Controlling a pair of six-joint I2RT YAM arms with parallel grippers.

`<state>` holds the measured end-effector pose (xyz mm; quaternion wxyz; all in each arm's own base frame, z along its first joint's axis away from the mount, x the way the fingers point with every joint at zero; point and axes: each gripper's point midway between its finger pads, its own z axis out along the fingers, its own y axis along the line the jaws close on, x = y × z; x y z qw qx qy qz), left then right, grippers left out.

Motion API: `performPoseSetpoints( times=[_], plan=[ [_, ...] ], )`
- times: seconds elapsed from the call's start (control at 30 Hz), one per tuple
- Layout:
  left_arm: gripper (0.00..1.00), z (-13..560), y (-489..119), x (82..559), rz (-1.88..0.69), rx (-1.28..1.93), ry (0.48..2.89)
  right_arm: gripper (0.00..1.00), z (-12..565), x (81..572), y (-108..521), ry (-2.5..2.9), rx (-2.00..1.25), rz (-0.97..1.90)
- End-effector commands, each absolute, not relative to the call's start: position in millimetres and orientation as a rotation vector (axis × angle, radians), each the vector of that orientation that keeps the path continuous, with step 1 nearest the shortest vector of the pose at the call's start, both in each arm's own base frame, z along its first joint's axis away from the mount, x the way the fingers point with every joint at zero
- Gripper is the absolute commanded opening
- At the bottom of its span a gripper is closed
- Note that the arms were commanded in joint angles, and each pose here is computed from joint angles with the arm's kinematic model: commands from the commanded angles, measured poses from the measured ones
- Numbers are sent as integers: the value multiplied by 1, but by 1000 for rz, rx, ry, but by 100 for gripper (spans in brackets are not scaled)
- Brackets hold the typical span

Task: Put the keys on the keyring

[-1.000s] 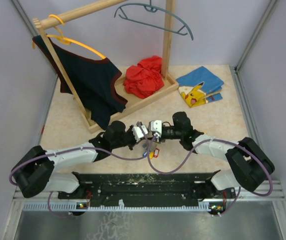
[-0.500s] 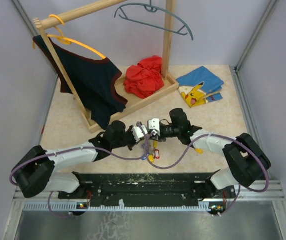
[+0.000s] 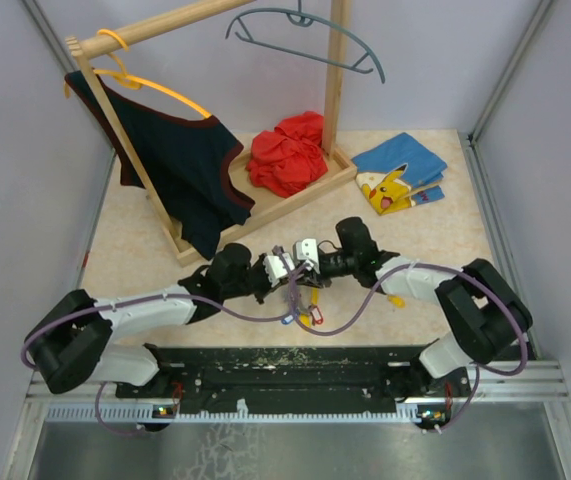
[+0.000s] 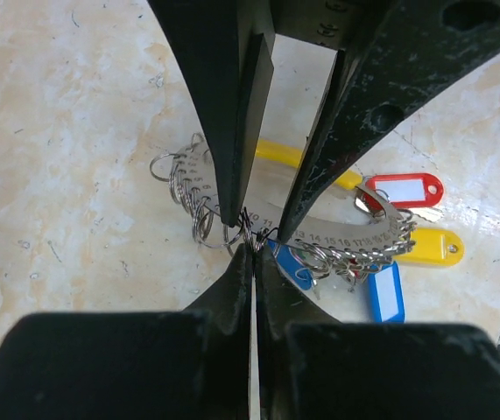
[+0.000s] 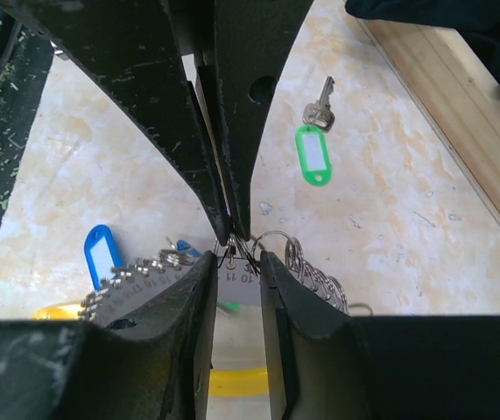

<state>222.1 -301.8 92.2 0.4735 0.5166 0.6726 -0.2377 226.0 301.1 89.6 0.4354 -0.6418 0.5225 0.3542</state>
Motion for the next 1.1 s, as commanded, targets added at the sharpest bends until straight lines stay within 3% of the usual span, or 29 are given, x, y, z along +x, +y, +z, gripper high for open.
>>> performPoseSetpoints(
  times=[0.0, 0.2, 0.27, 0.33, 0.47, 0.57, 0.9, 1.07],
  plan=[
    [0, 125, -323, 225, -658, 1220, 1486, 26, 99, 223, 315, 1229, -1618, 945],
    [0, 127, -322, 223, -666, 1203, 1466, 0, 97, 227, 316, 1256, -1611, 939],
    [0, 128, -319, 225, -655, 1176, 1464, 0, 97, 228, 314, 1273, -1602, 925],
    [8, 130, -314, 228, -647, 1128, 1464, 0, 99, 231, 311, 1284, -1585, 915],
    [14, 139, -298, 229, -697, 1008, 1419, 0, 108, 236, 300, 1293, -1518, 895],
    [27, 146, -288, 226, -766, 939, 1386, 0, 112, 236, 295, 1294, -1484, 889],
    [39, 139, -282, 213, -956, 898, 1378, 0, 124, 240, 292, 1293, -1349, 883],
    [41, 133, -289, 214, -1002, 890, 1391, 0, 126, 239, 291, 1285, -1312, 892]
  ],
)
